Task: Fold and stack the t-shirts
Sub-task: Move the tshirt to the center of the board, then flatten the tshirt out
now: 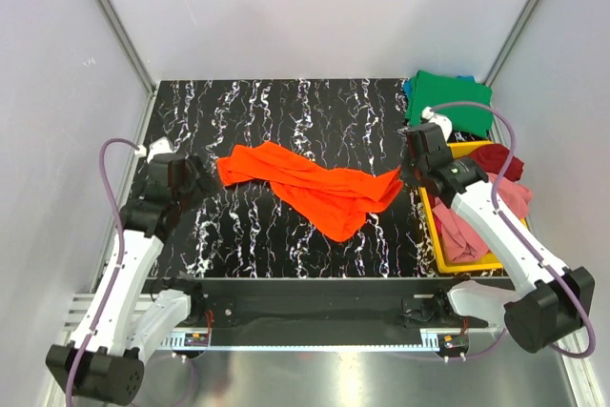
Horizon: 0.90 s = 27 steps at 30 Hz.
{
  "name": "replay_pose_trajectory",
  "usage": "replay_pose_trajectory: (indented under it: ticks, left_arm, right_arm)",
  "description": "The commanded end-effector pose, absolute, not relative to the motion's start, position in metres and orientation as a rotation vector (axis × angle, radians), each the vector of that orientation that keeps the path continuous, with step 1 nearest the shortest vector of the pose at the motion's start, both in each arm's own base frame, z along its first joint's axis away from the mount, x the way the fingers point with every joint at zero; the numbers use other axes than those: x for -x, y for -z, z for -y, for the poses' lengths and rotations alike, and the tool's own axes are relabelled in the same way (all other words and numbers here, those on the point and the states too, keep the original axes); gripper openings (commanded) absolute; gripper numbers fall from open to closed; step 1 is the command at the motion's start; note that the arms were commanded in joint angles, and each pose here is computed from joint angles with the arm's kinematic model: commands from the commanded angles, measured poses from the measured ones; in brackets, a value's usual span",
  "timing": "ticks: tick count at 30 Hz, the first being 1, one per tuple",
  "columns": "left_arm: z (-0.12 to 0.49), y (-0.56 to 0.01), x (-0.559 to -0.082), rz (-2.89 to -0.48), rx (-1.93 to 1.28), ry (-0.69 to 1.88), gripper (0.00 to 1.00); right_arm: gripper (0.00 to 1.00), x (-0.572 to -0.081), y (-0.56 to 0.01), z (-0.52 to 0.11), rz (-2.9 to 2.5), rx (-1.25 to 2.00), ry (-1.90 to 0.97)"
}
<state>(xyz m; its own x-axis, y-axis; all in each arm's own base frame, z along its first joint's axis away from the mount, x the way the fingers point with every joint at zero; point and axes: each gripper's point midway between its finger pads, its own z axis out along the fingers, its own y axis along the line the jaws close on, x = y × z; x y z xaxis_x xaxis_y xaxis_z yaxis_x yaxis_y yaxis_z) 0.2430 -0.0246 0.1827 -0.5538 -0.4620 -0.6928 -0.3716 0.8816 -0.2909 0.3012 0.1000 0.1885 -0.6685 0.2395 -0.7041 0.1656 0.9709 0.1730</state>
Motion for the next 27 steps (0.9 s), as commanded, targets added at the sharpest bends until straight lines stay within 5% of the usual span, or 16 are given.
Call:
replay_pose_trajectory:
  ticks: [1, 11, 19, 27]
  left_arm:
    - [0.043, -0.175, -0.261, -2.201, 0.617, 0.266, 0.91]
    - [0.061, -0.155, -0.324, -2.239, 0.647, 0.306, 0.73]
    - [0.069, -0.128, -0.393, -2.288, 0.681, 0.269, 0.44]
    - [0.069, -0.098, -0.429, -2.344, 0.705, 0.225, 0.40]
  right_arm:
    - [0.00, -0.305, -0.201, -0.073, -2.222, -0.395, -0.033]
    - [0.00, -0.303, -0.201, -0.087, -2.185, -0.333, -0.186]
    - [0.00, -0.300, -0.198, -0.100, -2.212, -0.273, -0.255]
    - [0.00, -0.300, -0.199, -0.101, -2.213, -0.259, -0.263]
